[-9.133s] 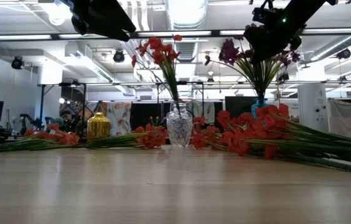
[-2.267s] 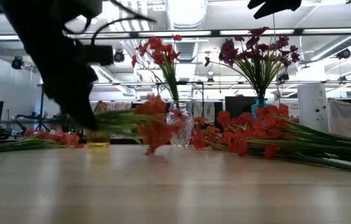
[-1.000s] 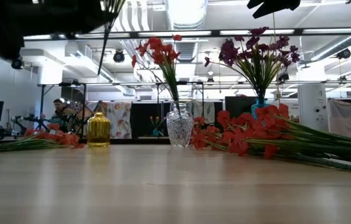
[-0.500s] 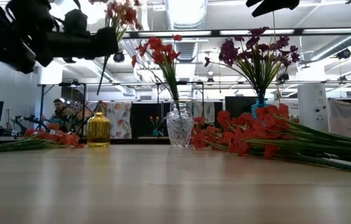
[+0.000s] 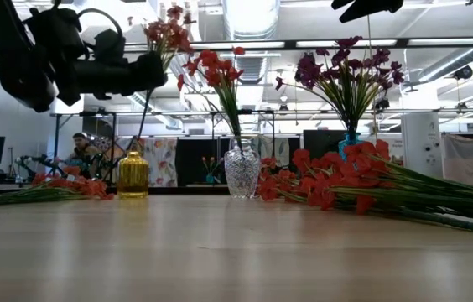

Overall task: Sort flowers into vase by color
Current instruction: Put the orange flowers into the yellow vase

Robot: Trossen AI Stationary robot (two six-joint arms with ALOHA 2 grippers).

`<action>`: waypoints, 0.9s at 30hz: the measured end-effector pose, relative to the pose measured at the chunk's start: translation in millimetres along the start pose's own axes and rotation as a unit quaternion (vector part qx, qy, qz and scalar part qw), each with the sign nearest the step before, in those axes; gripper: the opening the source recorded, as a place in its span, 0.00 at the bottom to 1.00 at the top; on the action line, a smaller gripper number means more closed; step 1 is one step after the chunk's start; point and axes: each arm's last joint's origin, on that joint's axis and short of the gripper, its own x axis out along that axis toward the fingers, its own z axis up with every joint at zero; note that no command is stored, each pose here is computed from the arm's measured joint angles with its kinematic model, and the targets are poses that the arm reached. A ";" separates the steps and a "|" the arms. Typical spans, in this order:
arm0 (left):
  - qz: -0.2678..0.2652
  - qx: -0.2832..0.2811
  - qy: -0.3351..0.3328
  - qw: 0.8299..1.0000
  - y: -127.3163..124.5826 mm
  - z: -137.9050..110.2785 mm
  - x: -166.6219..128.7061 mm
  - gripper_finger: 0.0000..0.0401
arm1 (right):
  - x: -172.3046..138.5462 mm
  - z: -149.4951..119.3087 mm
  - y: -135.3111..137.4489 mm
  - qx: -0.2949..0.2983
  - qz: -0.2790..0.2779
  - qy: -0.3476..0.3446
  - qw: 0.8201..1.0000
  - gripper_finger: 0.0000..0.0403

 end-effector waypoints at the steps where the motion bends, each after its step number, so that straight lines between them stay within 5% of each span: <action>1: 0.001 0.010 0.001 1.000 0.5 -0.8 0.4 0.00 | 0.0 0.0 0.0 0.000 0.000 0.000 1.000 0.69; 27: 0.031 0.026 0.047 0.998 1.7 -23.4 3.2 0.00 | 0.0 0.0 0.0 -0.001 0.000 0.000 1.000 0.69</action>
